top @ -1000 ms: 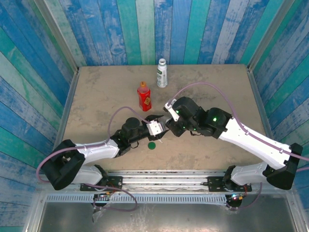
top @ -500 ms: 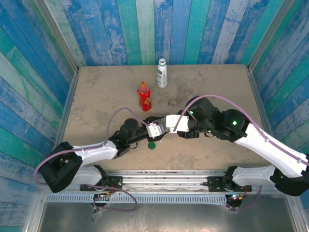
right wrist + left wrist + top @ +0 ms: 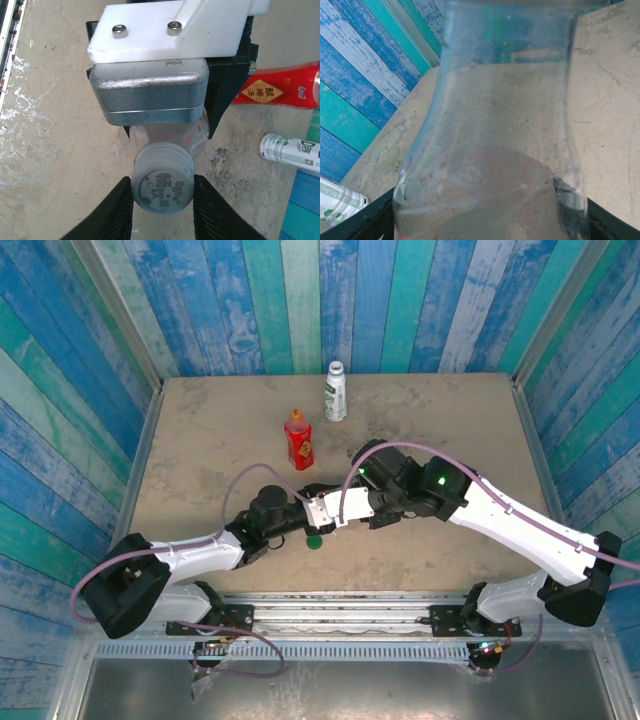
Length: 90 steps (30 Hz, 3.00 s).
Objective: Screw on the bottle caps
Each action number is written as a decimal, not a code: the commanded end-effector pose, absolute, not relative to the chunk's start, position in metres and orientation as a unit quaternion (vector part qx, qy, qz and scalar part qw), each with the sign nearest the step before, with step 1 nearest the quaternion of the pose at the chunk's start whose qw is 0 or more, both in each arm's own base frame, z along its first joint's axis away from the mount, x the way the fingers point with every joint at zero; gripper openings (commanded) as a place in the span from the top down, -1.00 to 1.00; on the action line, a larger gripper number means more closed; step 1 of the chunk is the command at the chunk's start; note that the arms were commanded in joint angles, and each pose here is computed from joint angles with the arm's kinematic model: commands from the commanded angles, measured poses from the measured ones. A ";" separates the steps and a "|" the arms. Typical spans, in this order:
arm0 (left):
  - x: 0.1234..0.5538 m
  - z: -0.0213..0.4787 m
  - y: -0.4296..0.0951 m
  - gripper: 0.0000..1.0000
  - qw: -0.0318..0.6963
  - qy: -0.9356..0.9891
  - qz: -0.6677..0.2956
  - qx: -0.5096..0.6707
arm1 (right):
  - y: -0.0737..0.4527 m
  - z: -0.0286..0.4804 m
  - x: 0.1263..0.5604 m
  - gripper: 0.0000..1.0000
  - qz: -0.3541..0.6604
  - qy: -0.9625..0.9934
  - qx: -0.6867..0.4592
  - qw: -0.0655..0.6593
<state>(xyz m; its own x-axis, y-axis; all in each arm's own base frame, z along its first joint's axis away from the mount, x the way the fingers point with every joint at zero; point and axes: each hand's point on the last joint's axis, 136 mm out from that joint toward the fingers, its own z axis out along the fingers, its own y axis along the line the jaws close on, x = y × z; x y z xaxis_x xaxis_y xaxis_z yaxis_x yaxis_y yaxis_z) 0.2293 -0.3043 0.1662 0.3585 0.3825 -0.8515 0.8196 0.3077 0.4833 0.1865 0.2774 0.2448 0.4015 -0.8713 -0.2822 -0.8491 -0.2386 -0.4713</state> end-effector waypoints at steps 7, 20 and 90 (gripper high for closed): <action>0.226 0.184 -0.302 -0.40 0.629 0.520 -0.182 0.549 | 0.277 0.246 0.183 0.55 0.004 0.594 -0.753 0.283; 0.226 0.189 -0.304 -0.40 0.633 0.520 -0.193 0.540 | 0.278 0.264 0.221 0.81 0.154 0.874 -0.278 0.367; 0.274 0.266 -0.337 -0.33 0.692 0.555 -0.276 0.370 | 0.199 0.268 0.292 0.76 0.091 0.854 -0.109 0.501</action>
